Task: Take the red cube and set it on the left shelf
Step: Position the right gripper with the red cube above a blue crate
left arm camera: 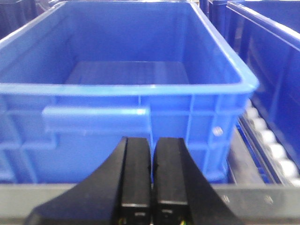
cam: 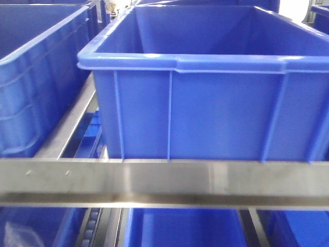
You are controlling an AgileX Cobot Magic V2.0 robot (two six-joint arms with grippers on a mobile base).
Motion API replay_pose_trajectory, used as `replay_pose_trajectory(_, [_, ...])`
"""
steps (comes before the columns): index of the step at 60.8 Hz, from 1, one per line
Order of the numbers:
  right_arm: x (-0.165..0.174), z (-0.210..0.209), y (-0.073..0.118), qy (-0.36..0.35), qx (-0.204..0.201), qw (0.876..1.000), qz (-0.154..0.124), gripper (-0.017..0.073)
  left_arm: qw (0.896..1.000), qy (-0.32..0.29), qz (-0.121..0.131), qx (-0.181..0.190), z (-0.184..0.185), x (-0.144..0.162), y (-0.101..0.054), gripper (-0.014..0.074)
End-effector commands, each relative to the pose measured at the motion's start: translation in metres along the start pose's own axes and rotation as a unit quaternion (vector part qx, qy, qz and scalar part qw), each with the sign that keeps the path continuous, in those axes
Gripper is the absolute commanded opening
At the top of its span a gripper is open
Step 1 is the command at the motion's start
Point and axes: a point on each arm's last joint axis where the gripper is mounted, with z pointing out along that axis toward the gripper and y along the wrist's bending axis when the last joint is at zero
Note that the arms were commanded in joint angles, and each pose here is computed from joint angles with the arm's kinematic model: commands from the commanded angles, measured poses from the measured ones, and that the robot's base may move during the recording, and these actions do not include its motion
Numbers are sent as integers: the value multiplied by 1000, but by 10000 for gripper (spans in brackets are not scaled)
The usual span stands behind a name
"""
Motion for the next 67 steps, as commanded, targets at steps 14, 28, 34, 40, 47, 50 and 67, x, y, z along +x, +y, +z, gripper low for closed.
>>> replay_pose_trajectory(14, [-16, -1, 0, -52, 3, 999, -3, 172, 999, -39, -4, 5, 0, -1, 0, 101])
replay_pose_trajectory(28, [-16, -1, 0, -52, 3, 999, -3, 172, 999, -39, -4, 5, 0, -1, 0, 101])
replay_pose_trajectory(34, [-16, -1, 0, -52, 3, 999, -3, 172, 999, -39, -4, 5, 0, -1, 0, 101])
replay_pose_trajectory(40, [-16, -1, 0, -52, 3, 999, -3, 172, 999, -39, -4, 5, 0, -1, 0, 101])
replay_pose_trajectory(47, [-16, -1, 0, -52, 4, 999, -4, 172, 999, -39, -4, 5, 0, -1, 0, 101])
replay_pose_trajectory(50, [-16, -1, 0, -52, 4, 999, -4, 172, 999, -39, -4, 5, 0, -1, 0, 101])
replay_pose_trajectory(67, [-16, -1, 0, -52, 4, 999, -4, 172, 999, -39, -4, 5, 0, -1, 0, 101])
